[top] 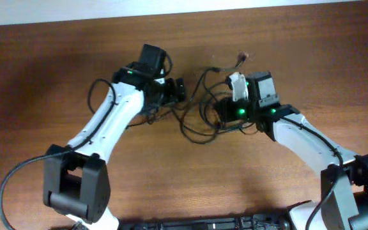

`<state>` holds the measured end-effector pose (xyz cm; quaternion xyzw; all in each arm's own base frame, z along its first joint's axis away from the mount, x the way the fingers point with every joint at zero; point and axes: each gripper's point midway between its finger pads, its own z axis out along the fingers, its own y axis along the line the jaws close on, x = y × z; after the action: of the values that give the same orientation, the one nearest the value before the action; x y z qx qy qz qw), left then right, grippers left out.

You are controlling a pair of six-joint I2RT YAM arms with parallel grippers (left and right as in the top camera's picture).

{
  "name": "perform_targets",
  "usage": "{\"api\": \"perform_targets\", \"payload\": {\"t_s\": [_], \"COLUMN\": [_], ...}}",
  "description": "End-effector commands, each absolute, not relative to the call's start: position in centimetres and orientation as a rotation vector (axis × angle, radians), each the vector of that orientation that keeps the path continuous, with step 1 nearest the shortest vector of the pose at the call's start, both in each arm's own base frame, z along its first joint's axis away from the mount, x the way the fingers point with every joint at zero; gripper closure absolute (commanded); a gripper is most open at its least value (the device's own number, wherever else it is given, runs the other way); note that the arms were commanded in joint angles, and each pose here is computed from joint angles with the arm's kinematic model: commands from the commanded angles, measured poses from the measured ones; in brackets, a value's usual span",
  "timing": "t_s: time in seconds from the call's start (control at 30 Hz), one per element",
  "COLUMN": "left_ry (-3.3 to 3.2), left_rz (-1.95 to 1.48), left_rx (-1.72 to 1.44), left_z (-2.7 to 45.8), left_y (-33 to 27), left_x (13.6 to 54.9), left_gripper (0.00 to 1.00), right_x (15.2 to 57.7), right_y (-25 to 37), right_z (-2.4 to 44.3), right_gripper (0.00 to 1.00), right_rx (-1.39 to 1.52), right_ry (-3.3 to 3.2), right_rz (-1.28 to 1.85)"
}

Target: Untangle cables

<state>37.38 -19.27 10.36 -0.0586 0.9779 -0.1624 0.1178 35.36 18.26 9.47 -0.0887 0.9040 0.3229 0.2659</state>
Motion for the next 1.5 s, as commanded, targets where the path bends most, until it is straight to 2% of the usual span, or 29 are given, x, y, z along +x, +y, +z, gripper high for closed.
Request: {"api": "perform_targets", "payload": {"t_s": [0.0,0.1,0.2,0.27,0.33,0.4,0.5,0.57,0.63,0.73,0.83,0.87,0.9,0.93,1.0,1.1,1.17,1.3,1.47], "left_ry": [2.819,2.771,2.633,2.590,2.620,2.662,2.723,2.747,2.775,2.790,2.791,2.791,2.792,2.794,2.794,2.794,2.794,2.794,2.794], "left_rz": [-0.405,-0.390,-0.471,-0.534,-0.511,-0.448,-0.433,-0.427,-0.421,-0.417,-0.418,-0.418,-0.417,-0.416,-0.416,-0.416,-0.416,-0.416,-0.416], "left_rx": [-0.167,-0.201,-0.271,-0.242,-0.280,-0.301,-0.317,-0.323,-0.330,-0.335,-0.335,-0.335,-0.336,-0.336,-0.336,-0.337,-0.336,-0.336,-0.336], "left_z": [10.5,12.0,17.4,19.2,18.4,16.8,14.6,13.5,12.6,11.9,11.8,11.8,11.8,11.8,11.8,11.8,11.8,11.8,11.8], "left_y": [-19.3,-16.3,-12.3,-11.3,-10.1,-9.4,-9.2,-9.1,-9.0,-9.0,-9.0,-9.0,-9.0,-8.9,-8.9,-9.0,-9.0,-9.0,-9.0], "left_x": [38.4,40.4,43.5,44.1,43.7,42.9,41.6,41.0,40.4,40.0,39.9,39.9,39.9,39.8,39.9,39.9,39.9,39.9,39.9], "left_gripper": [0.01,0.01,0.01,0.01,0.01,0.01,0.01,0.01,0.01,0.01,0.01,0.01,0.01,0.01,0.01,0.01,0.01,0.01,0.01], "right_x": [36.1,37.5,39.1,39.7,41.0,43.2,44.2,44.8,43.1,39.7,39.3,39.8,40.3,40.6,41.1,41.9,42.2,39.1,40.4], "right_y": [21.5,22.1,22.4,22.4,21.3,17.9,15.1,12.0,8.5,11.1,13.8,13.6,13.1,12.6,11.2,9.1,7.6,9.5,10.3], "right_z": [16.5,22.2,29.7,34.0,35.6,35.1,35.3,32.4,26.1,19.3,14.1,12.8,11.7,11.1,9.5,9.5,9.2,7.0,3.3], "right_gripper": [0.96,0.96,0.96,0.96,0.96,0.96,0.96,0.95,0.96,0.92,0.88,0.84,0.67,0.48,0.38,0.32,0.32,0.32,0.27], "right_rx": [-0.315,-0.343,-0.388,-0.416,-0.363,-0.232,-0.236,-0.111,0.061,0.020,-0.121,-0.126,-0.124,-0.118,-0.066,0.176,0.234,0.211,0.154], "right_ry": [2.314,2.264,2.131,2.039,2.011,2.042,2.020,2.138,2.402,2.678,2.794,2.807,2.817,2.819,2.845,2.825,2.831,2.957,2.838], "right_rz": [1.149,1.162,1.133,1.117,1.020,0.817,0.725,0.608,0.384,0.461,0.366,0.283,0.194,0.144,0.048,0.041,0.049,0.184,0.223]}}
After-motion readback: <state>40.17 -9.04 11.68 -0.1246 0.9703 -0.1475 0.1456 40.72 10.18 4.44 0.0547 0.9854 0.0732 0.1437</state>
